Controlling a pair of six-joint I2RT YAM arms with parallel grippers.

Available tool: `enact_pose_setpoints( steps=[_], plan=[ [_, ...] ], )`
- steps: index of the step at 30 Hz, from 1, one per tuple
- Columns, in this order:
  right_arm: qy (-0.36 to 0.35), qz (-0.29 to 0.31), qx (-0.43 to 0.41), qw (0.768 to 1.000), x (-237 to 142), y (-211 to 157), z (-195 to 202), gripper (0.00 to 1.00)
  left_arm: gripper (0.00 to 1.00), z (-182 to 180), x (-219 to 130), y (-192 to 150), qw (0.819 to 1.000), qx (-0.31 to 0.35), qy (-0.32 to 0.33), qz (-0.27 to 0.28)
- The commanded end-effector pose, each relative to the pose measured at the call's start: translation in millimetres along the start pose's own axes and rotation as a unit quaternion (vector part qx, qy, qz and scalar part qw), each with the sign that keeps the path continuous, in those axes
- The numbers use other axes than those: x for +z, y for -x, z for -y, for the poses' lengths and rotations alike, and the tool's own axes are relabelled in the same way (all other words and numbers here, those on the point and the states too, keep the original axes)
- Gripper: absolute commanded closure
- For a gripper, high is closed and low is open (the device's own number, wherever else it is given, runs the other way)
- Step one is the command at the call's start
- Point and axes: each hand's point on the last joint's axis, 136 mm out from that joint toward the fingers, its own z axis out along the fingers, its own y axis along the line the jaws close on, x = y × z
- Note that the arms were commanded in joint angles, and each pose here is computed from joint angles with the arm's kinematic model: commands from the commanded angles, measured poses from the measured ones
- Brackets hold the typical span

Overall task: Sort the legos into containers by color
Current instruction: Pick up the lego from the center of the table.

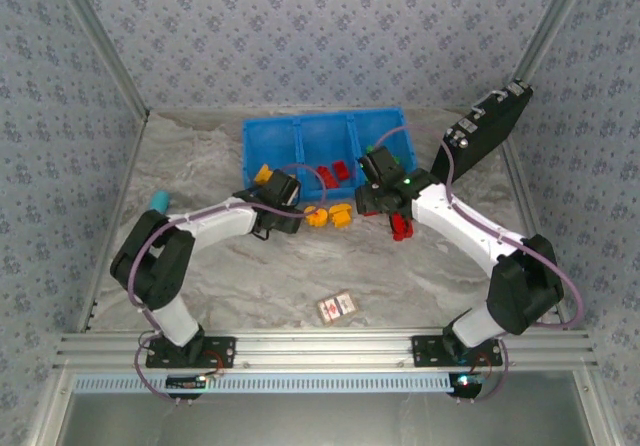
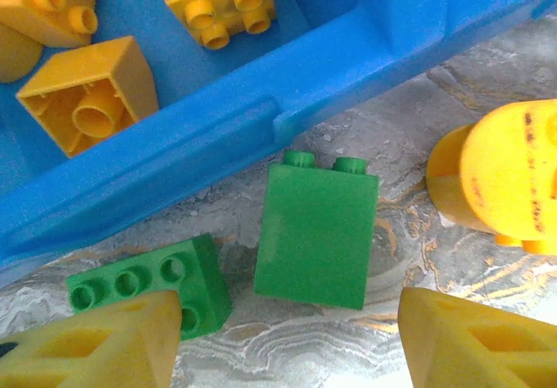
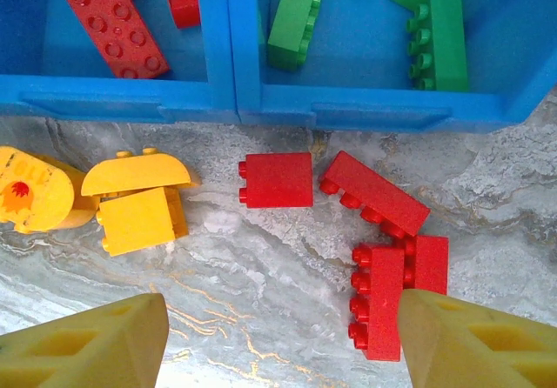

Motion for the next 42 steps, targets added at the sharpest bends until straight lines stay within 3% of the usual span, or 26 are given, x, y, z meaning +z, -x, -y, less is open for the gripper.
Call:
enact_pose_setpoints(
  steps=[1, 13, 23, 27, 36, 42],
  plan=[
    [-0.014, -0.004, -0.009, 1.0, -1, -4, 4, 0.28, 0.33, 8, 6, 13, 1.0, -0.01, -0.017, 0.009],
    [-0.017, -0.012, -0.015, 1.0, 8, -6, 2, 0.28, 0.38, 16, 28, 9, 0.999, -0.008, -0.026, -0.017],
    [-0.019, -0.024, -0.019, 0.999, 19, -10, 1, 0.28, 0.64, 21, 30, 12, 0.999, -0.004, -0.034, -0.024],
    [-0.016, -0.022, -0.017, 0.999, 19, -8, -1, 0.28, 0.68, 23, 26, 11, 0.999, -0.004, -0.039, -0.028],
    [-0.021, -0.027, -0.01, 0.999, 22, -20, 8, 0.28, 0.71, 32, -31, 31, 0.998, 0.005, -0.059, -0.004],
    [-0.024, -0.022, 0.008, 0.999, 23, -23, 18, 0.28, 0.71, 80, -86, 80, 0.989, 0.017, -0.135, 0.064]
  ],
)
